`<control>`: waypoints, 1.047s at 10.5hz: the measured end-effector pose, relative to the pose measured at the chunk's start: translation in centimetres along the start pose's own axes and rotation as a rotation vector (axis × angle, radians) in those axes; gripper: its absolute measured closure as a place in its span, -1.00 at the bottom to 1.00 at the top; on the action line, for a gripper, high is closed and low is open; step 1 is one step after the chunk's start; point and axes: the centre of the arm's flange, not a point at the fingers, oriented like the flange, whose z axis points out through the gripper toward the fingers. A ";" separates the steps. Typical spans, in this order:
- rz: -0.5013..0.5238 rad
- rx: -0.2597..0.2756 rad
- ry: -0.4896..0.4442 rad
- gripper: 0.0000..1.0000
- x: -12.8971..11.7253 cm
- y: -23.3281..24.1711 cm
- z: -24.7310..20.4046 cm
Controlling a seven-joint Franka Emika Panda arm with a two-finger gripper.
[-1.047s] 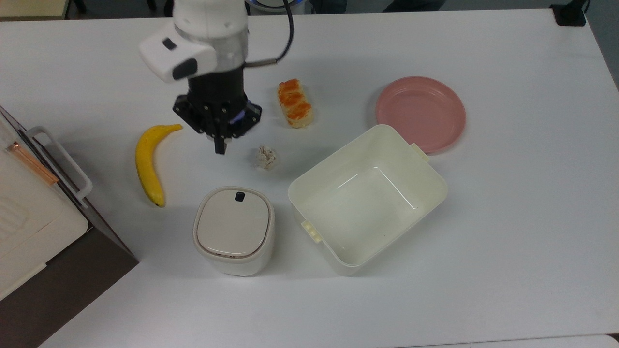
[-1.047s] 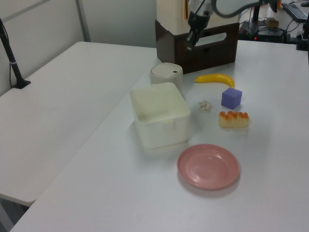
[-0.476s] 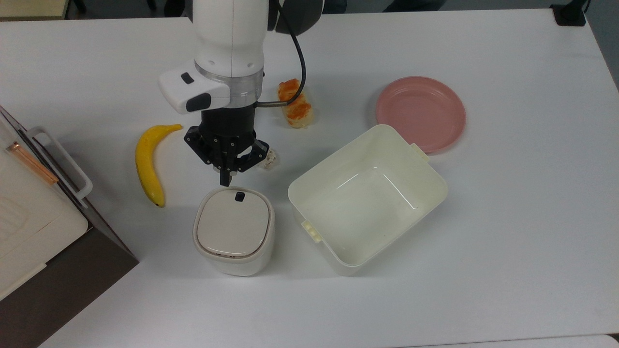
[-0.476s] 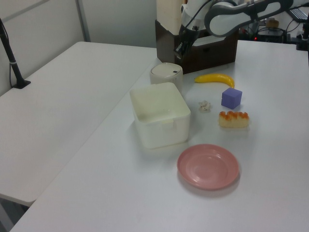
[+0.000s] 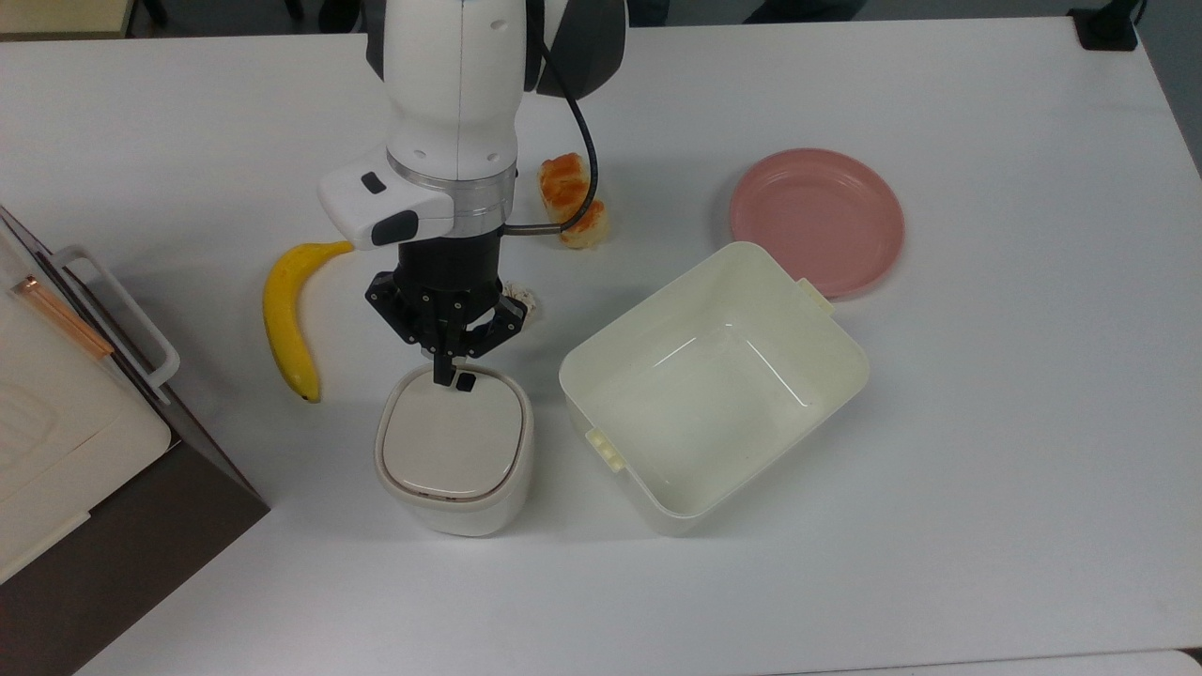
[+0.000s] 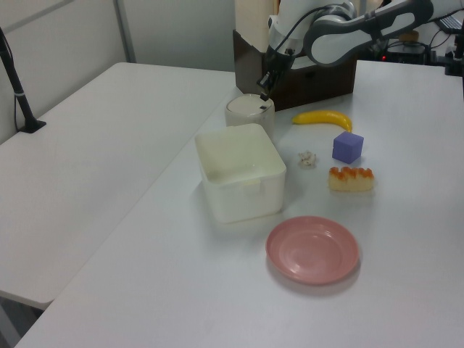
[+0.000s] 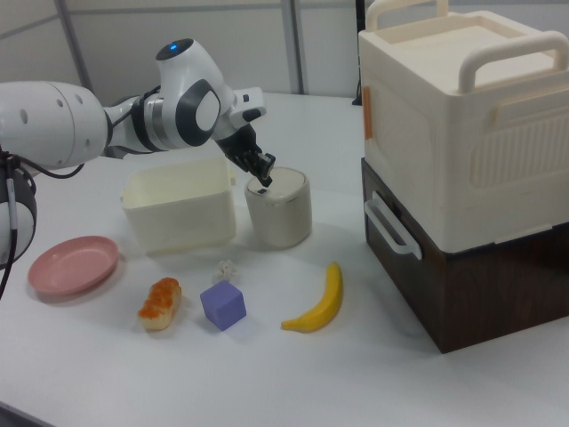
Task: Open the trash can
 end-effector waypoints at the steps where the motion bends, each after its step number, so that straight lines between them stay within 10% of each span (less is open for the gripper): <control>1: 0.000 0.003 0.005 0.98 0.0 -0.1 0.1; 11: -0.027 -0.008 0.022 0.98 -0.1 -0.3 1.4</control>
